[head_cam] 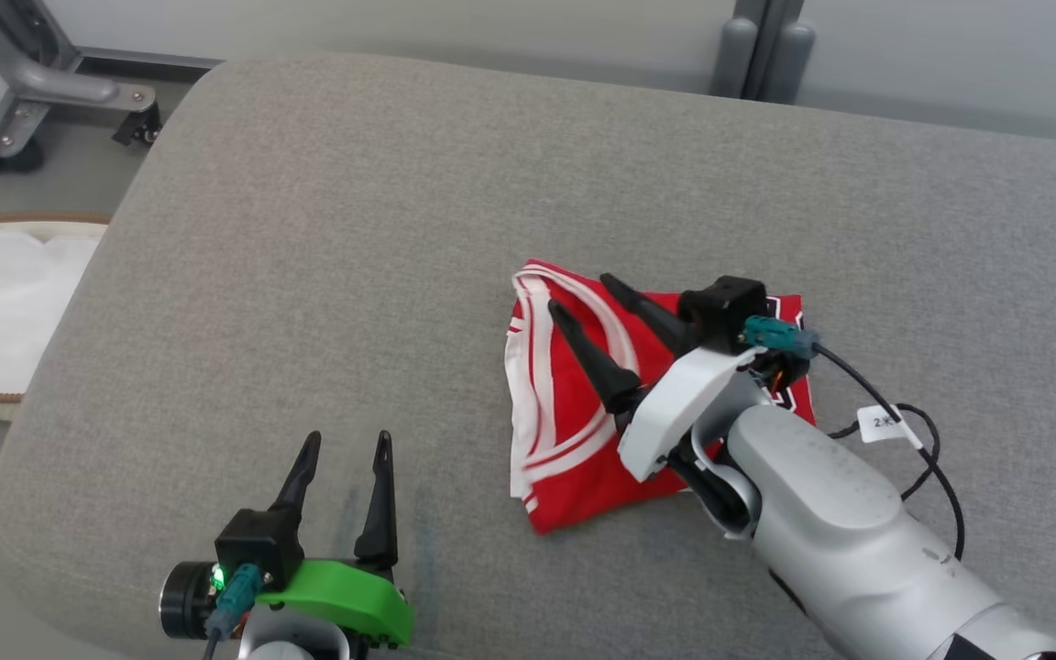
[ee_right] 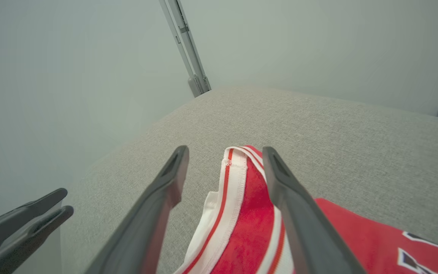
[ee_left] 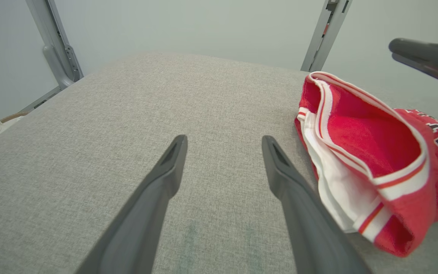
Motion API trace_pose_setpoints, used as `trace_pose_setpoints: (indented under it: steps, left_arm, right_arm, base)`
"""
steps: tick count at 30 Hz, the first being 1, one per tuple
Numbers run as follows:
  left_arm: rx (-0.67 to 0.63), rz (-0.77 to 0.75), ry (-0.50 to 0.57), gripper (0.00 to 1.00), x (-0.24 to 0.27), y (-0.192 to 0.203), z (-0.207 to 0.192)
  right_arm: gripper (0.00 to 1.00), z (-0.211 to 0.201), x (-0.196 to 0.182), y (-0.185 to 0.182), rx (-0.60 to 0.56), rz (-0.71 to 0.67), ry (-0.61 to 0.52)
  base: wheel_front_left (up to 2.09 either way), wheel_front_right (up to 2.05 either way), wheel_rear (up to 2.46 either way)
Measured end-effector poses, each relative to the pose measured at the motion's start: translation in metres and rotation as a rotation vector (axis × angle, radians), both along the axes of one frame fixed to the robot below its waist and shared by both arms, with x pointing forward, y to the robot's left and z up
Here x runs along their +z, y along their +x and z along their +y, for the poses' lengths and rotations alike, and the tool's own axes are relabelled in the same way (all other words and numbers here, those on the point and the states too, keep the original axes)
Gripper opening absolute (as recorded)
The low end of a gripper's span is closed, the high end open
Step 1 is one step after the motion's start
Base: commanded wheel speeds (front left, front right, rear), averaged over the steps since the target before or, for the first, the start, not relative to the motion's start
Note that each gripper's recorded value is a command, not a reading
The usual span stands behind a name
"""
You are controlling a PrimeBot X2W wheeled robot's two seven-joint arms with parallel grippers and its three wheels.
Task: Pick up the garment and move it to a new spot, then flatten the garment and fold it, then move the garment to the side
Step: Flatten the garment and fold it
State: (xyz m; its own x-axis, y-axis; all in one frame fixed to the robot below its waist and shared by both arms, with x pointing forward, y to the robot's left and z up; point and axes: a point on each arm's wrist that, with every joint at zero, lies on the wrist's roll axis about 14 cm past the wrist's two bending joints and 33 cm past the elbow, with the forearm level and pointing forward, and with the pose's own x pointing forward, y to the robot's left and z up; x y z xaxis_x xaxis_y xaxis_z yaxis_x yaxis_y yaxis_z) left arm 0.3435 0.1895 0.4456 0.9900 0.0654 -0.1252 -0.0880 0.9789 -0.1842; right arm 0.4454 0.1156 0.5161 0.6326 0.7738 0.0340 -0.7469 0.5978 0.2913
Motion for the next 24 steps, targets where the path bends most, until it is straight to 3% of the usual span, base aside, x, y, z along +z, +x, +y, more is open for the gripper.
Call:
trace_pose_setpoints:
  steps: [5,10,18,24]
  left_arm:
    - [-0.030,-0.022,0.015,1.00,0.006,0.010,-0.007]
    - [-0.076,-0.045,0.033,1.00,0.012,0.022,-0.018]
    - [-0.139,-0.068,0.063,1.00,0.017,0.035,-0.034]
    - [-0.165,-0.067,0.071,1.00,0.016,0.035,-0.041]
  right_arm:
    - [1.00,-0.047,0.013,0.031,-0.168,-0.057,0.001]
    - [1.00,-0.122,0.006,0.046,-0.383,-0.088,-0.044]
    - [1.00,-0.222,-0.013,0.029,-0.641,-0.089,-0.136]
    - [1.00,-0.265,-0.026,0.002,-0.748,-0.069,-0.188]
  base:
    - [0.00,0.00,0.00]
    - [0.00,0.00,0.00]
    - [0.00,0.00,0.00]
    - [0.00,0.00,0.00]
